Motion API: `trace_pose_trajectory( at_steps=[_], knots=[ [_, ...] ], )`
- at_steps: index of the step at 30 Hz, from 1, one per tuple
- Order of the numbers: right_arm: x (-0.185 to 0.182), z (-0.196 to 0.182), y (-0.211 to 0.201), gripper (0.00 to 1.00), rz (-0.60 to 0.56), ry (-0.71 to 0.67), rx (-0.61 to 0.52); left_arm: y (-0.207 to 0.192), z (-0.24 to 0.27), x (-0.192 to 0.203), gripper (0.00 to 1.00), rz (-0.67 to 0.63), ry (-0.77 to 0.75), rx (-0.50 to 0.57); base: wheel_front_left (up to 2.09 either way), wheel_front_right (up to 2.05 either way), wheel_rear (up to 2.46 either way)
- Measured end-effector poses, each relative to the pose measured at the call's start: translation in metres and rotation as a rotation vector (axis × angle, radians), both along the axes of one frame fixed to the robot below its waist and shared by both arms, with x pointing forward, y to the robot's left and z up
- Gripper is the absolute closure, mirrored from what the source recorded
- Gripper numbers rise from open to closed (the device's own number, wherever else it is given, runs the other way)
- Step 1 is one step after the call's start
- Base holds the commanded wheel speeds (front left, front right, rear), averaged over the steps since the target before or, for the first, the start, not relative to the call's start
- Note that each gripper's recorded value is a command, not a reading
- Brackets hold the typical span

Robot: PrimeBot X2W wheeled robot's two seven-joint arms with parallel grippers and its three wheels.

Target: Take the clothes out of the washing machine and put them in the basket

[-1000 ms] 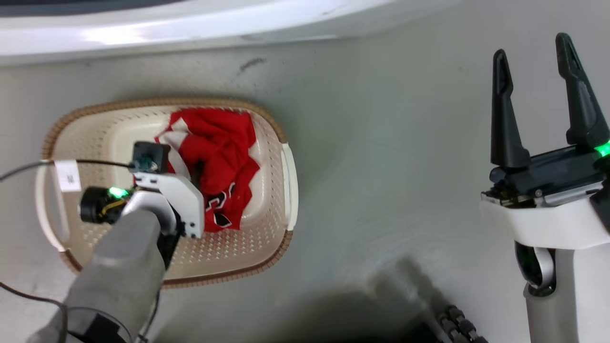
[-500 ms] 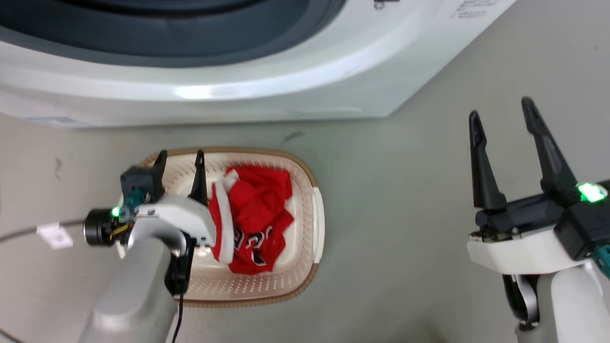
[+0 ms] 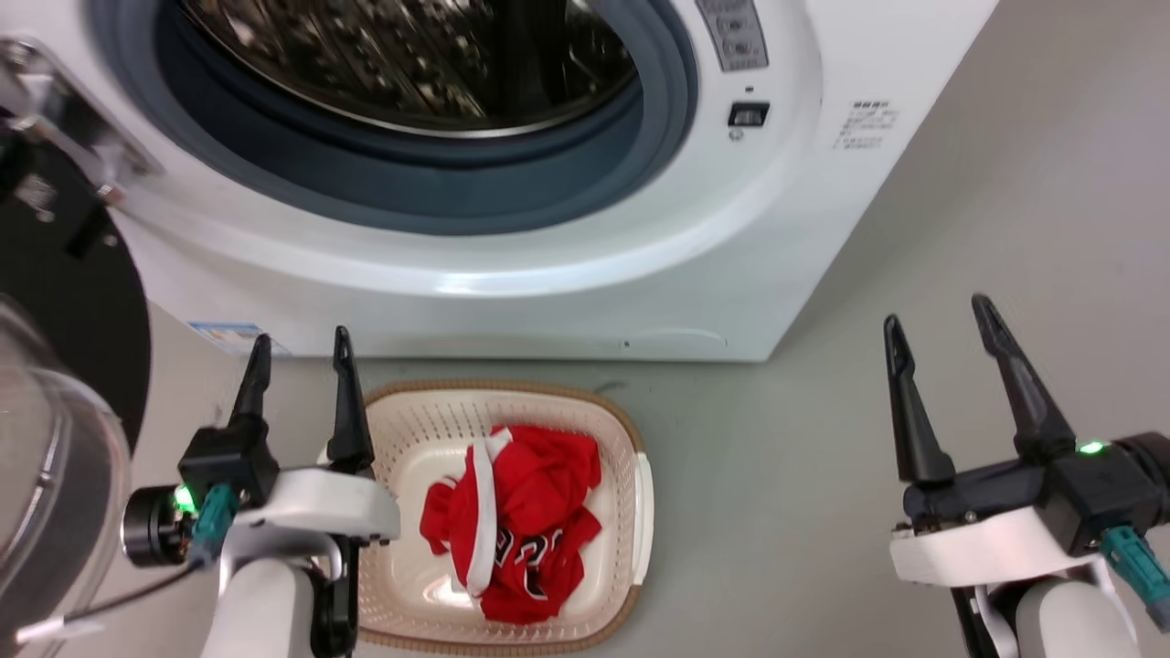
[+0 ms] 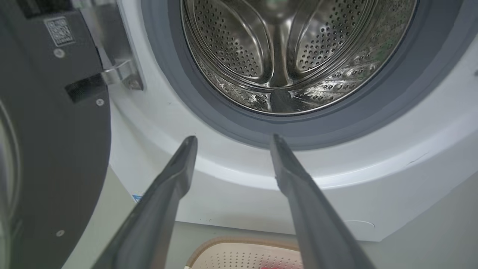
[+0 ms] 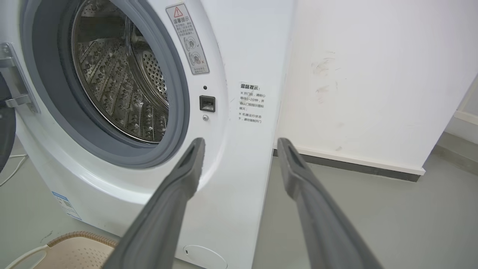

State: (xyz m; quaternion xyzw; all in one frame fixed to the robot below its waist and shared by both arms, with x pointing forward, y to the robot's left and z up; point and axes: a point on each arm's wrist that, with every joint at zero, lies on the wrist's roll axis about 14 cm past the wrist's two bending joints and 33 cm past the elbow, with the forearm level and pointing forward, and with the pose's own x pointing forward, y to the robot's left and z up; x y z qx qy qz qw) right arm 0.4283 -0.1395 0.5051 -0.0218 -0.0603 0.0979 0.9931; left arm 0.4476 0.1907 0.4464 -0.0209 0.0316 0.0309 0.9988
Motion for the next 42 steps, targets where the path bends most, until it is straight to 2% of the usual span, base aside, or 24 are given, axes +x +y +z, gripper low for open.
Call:
trace_pose_trajectory(
  at_steps=[6, 13, 28, 42],
  knots=[
    [-0.018, 0.013, 0.0, 0.0, 0.0, -0.021, 0.009, 0.001, 0.042, -0.025, 0.0, 0.007, -0.109, 0.063, 0.0, 0.0, 0.0],
    [-0.038, 0.023, 0.0, 0.0, 0.0, -0.038, 0.017, -0.003, 0.057, -0.05, 0.0, 0.005, -0.142, 0.118, 0.0, 0.0, 0.0],
    [-0.076, 0.027, -0.006, 0.0, -0.017, -0.04, 0.032, -0.004, 0.067, -0.089, 0.0, 0.014, -0.166, 0.091, 0.0, 0.0, 0.0],
    [-0.081, 0.029, -0.01, 0.0, -0.029, -0.046, 0.039, -0.003, 0.069, -0.092, 0.0, 0.017, -0.173, 0.081, 0.0, 0.0, 0.0]
  ],
)
